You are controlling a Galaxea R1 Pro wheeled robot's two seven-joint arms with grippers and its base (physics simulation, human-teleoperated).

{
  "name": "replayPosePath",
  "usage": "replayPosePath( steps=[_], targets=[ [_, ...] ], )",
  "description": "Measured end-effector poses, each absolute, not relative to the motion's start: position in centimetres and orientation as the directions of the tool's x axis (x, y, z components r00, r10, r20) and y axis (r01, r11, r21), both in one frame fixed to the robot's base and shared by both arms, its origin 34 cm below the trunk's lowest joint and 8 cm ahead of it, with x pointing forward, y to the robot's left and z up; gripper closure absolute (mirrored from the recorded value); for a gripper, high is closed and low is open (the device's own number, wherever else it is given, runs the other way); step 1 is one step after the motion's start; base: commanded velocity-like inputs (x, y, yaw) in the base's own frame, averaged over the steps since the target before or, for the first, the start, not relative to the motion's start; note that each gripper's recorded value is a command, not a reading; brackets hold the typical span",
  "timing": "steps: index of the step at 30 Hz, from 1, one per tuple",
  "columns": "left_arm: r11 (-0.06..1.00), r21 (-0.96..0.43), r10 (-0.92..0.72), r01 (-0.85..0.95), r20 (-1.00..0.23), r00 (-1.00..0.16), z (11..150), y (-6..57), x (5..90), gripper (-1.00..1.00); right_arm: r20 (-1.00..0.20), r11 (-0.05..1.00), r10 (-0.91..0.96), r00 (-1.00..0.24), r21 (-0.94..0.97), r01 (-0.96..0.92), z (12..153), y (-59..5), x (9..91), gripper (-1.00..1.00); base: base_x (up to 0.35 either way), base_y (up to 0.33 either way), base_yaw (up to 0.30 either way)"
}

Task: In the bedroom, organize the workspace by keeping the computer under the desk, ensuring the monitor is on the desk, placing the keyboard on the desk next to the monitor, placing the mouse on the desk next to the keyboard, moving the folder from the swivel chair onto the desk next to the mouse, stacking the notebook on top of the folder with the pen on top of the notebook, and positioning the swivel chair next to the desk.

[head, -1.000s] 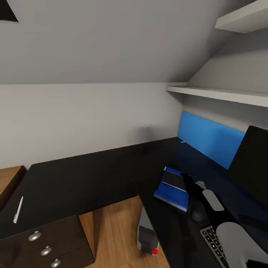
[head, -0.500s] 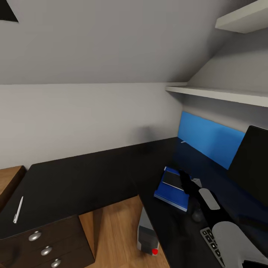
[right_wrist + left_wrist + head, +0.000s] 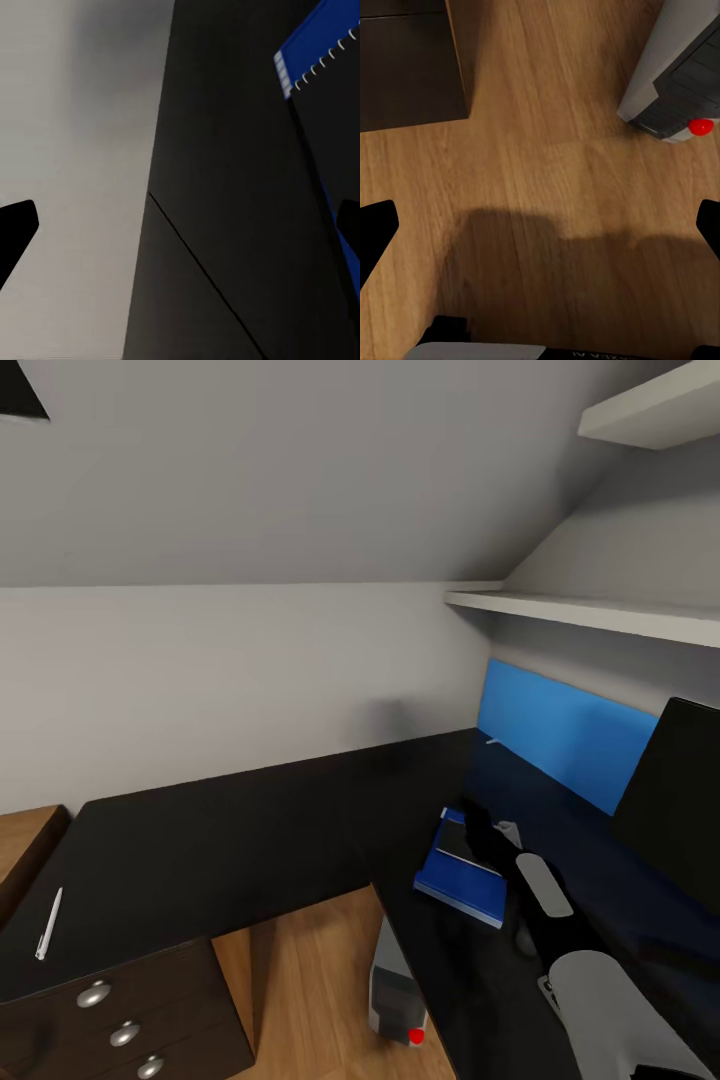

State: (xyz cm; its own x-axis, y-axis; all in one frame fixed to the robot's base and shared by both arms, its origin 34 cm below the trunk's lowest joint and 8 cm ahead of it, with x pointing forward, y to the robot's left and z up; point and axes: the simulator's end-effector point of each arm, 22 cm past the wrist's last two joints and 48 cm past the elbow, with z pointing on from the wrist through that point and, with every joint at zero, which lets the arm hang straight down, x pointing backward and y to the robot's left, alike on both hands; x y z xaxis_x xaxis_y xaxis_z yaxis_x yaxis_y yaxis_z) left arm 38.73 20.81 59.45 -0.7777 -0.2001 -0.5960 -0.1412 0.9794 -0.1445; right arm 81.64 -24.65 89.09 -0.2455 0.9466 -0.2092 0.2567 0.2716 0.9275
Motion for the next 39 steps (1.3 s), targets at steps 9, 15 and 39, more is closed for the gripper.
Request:
replayPosePath(
  steps=[9, 15, 39],
  targets=[
    [0.979, -0.144, -0.2, -0.142, -0.595, -0.778, 59.4, 20.8, 38.7, -1.0, -0.187, 0.253, 0.948, -0.257, 0.934, 0.253, 89.0, -22.4, 81.6, -1.0, 0.0, 0.0, 0.183],
    [0.979, -0.144, -0.2, -0.142, -0.595, -0.778, 59.4, 20.8, 38.7, -1.0, -0.189, 0.255, 0.948, -0.257, 0.933, 0.254, 89.0, -22.4, 81.6, -1.0, 0.0, 0.0, 0.262],
    [0.979, -0.144, -0.2, -0.142, -0.595, -0.778, 59.4, 20.8, 38.7, -1.0, -0.191, 0.257, 0.947, -0.257, 0.932, 0.254, 89.0, -22.4, 81.6, -1.0, 0.0, 0.013, 0.267]
  ],
)
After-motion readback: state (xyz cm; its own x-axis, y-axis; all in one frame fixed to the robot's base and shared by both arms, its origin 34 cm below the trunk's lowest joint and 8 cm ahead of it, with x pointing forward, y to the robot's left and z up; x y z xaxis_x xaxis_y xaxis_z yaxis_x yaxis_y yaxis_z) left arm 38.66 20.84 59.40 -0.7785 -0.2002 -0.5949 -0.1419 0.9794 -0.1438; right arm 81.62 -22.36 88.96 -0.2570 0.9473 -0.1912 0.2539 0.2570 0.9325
